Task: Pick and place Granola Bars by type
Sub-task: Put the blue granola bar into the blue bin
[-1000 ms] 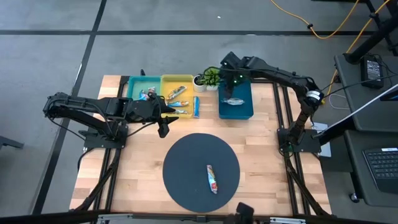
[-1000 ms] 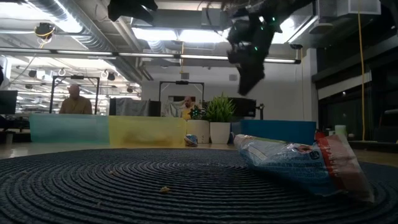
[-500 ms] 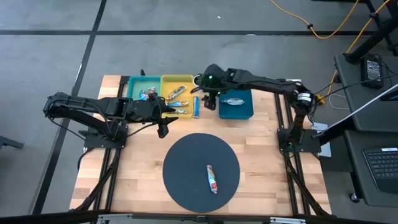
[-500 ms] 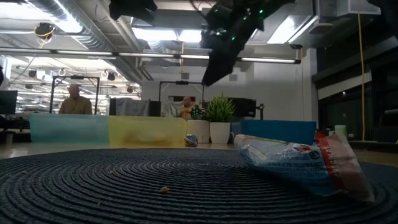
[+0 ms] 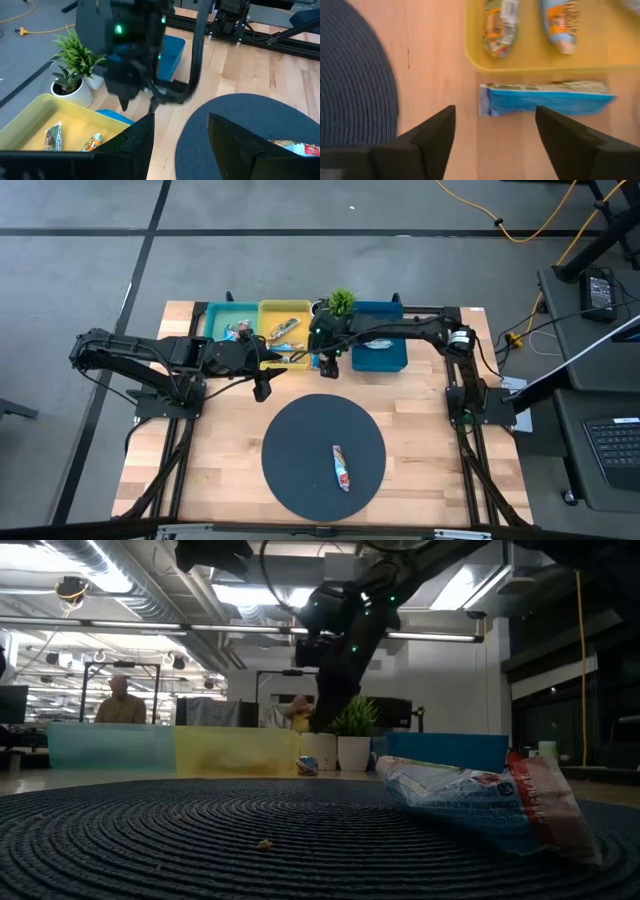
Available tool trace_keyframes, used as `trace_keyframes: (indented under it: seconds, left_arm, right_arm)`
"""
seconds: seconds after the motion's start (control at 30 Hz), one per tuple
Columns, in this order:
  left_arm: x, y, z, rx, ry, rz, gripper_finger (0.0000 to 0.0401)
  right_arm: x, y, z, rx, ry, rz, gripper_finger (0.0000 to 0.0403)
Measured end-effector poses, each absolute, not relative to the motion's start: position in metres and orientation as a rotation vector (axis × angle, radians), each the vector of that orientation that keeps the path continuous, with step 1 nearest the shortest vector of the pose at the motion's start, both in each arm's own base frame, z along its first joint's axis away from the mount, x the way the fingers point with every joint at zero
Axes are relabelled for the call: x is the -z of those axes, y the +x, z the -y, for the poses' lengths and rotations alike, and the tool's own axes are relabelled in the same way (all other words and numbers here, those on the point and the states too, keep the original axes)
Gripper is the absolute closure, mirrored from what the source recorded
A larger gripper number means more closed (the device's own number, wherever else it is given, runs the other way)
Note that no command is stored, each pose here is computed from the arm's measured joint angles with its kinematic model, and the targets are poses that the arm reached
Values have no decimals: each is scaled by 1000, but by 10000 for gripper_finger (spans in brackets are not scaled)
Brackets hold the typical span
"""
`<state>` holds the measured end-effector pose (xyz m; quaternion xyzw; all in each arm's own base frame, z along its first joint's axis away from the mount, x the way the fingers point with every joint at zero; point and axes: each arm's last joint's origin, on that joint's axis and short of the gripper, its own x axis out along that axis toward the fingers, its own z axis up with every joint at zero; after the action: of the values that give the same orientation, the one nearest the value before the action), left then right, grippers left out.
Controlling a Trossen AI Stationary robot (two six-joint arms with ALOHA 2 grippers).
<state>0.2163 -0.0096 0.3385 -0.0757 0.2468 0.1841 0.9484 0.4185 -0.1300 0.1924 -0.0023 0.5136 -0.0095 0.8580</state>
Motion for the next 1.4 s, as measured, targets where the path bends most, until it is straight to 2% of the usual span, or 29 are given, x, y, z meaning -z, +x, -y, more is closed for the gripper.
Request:
trace_keyframes:
  seconds: [0.17, 0.3, 0.8, 1.4]
  left_arm:
    - [-338, 216, 10, -374, -153, -503, 228]
    - [-338, 216, 10, -374, -151, -503, 228]
    - [-338, 216, 10, -374, -151, -503, 228]
    - [-339, 216, 10, -374, -151, -503, 228]
  right_arm:
    - [-171, 427, 126, 81, -63, -1123, 86]
    - [-164, 433, 125, 139, -109, -1115, 71]
    - [-162, 437, 118, 187, -28, -1092, 69]
    - [-157, 443, 111, 270, -69, -1085, 69]
